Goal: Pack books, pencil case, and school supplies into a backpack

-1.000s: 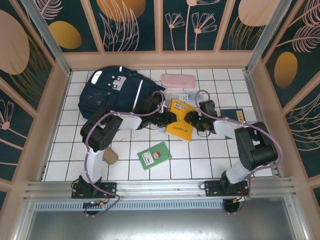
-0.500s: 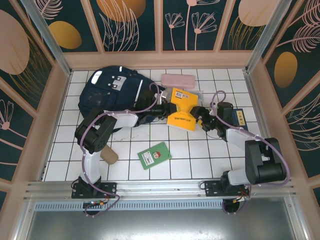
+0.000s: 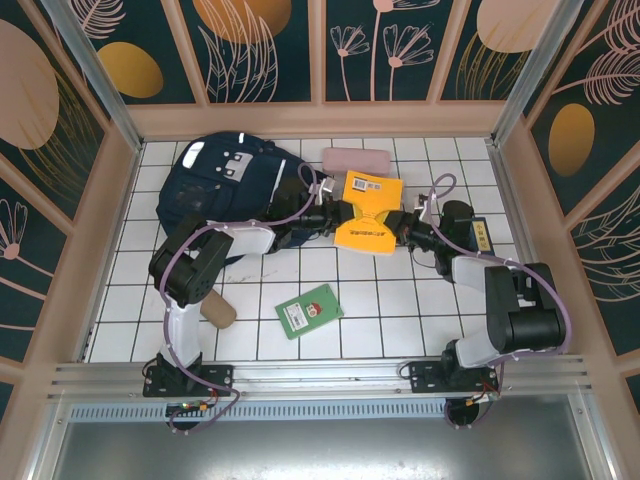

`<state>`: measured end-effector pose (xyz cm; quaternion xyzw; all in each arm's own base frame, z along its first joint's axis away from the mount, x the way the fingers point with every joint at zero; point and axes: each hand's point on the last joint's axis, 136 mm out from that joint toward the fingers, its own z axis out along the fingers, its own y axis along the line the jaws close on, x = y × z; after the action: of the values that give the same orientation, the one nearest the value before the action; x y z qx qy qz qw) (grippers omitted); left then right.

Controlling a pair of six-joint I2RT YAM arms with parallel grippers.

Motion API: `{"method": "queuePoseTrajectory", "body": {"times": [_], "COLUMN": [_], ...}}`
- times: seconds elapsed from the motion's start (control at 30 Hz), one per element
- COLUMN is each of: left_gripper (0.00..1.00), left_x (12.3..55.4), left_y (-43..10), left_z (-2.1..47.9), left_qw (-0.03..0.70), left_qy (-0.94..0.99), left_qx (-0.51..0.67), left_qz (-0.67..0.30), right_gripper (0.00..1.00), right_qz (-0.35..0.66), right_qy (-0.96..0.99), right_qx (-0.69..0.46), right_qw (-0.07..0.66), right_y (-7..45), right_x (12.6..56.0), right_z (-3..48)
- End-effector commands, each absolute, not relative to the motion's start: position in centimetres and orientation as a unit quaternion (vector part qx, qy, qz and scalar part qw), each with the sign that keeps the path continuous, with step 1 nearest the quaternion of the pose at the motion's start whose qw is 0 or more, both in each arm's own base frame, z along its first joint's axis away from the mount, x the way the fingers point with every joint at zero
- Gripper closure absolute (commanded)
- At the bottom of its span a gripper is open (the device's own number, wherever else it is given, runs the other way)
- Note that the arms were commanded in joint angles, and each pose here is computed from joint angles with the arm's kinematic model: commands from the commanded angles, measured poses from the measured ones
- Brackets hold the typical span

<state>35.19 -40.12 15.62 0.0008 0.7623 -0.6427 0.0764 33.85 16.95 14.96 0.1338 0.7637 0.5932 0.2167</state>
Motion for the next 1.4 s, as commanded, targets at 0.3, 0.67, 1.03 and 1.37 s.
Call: {"method": "queuePoseTrajectory", "body": {"times": [0.3,0.67,1.03,1.37], "left_gripper": [0.43,0.41,0.4,0.96], "left_x": [38.7,44.3,46.0,46.7], "left_y": [-36.6,-25.8,-21.0,-21.2], "left_z": [18.6,13.1,8.4,8.2], "left_qw": [0.192,0.299,0.292,0.299], "left_qy": [0.828,0.945,0.948,0.945], "left_qx": [0.062,0.069,0.104,0.106], "left_qz": [-0.524,-0.112,0.072,0.078], "right_gripper": [1.0,1.0,1.0,1.0], "right_qz": [0.565,0.531,0.534,0.542], "right_qy": [0.772,0.787,0.786,0.783], "right_qx": [0.143,0.157,0.158,0.151], "right_qw": [0.252,0.272,0.267,0.265], "right_y": [14.7,13.7,13.8,14.7], "right_x": [33.8,33.7,33.6,33.6], "right_z": [15.2,14.9,14.9,15.4]}}
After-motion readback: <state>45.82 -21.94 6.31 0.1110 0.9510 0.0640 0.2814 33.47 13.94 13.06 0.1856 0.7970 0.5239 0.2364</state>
